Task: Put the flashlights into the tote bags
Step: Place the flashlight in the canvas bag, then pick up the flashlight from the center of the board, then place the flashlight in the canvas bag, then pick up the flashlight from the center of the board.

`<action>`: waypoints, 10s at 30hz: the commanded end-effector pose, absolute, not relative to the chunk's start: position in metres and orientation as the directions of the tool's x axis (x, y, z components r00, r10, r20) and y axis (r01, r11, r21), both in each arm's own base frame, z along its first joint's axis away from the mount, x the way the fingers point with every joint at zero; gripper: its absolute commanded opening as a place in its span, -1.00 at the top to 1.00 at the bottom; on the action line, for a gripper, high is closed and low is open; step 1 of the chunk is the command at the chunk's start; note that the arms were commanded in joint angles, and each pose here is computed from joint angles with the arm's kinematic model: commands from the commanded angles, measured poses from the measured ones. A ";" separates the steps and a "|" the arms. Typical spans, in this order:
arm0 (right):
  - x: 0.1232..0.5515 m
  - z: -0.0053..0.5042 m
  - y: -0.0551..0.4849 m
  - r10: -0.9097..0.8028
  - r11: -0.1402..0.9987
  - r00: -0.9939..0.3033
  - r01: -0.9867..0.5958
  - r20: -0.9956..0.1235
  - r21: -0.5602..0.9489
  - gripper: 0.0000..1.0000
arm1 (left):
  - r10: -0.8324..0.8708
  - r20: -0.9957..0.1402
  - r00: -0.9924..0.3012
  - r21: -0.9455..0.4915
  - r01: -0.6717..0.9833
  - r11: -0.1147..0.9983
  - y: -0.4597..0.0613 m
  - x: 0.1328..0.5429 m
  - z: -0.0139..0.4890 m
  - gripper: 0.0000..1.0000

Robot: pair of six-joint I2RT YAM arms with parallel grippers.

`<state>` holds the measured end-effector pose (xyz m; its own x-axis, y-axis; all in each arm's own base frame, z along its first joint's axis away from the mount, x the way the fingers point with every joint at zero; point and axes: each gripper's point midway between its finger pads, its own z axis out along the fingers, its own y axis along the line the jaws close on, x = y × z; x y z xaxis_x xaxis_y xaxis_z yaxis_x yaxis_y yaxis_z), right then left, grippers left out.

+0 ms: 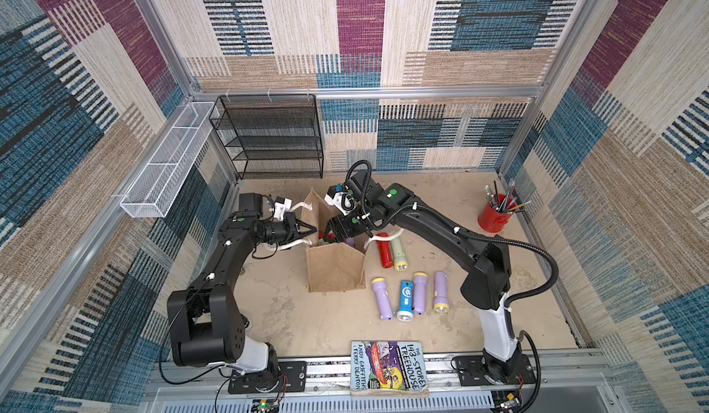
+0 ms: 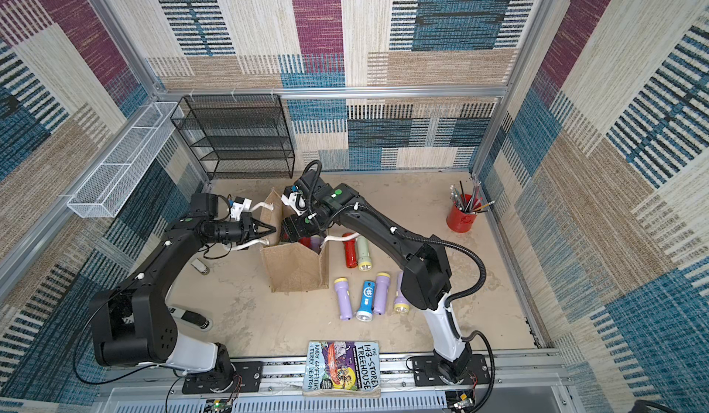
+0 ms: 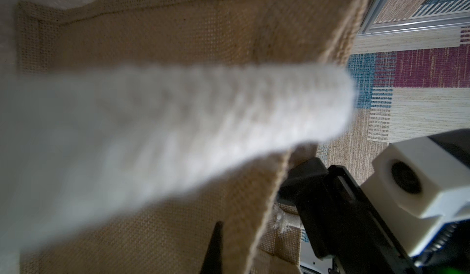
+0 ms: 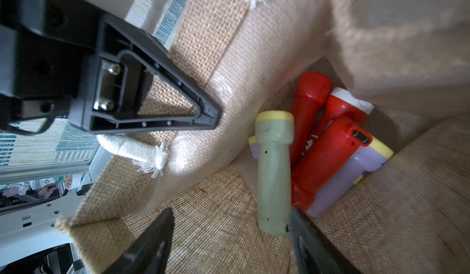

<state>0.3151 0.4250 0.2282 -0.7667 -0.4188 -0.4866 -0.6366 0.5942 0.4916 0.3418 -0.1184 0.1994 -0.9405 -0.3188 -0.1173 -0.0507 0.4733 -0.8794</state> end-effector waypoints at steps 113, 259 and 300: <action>0.365 0.332 0.181 0.144 0.862 -0.710 -0.251 -0.689 0.439 0.42 | -0.305 -0.096 -0.948 -0.877 -0.064 0.477 -0.118 0.342 0.194 0.91; 0.186 0.082 0.137 0.408 0.835 -0.905 0.317 -0.119 0.451 -0.14 | -0.314 -0.081 -0.946 -0.892 -0.072 0.447 -0.120 0.343 0.192 0.90; 0.166 0.033 0.164 0.185 0.963 -0.980 0.167 -0.071 0.211 -0.12 | -0.311 -0.064 -0.948 -0.891 -0.086 0.446 -0.120 0.343 0.189 0.90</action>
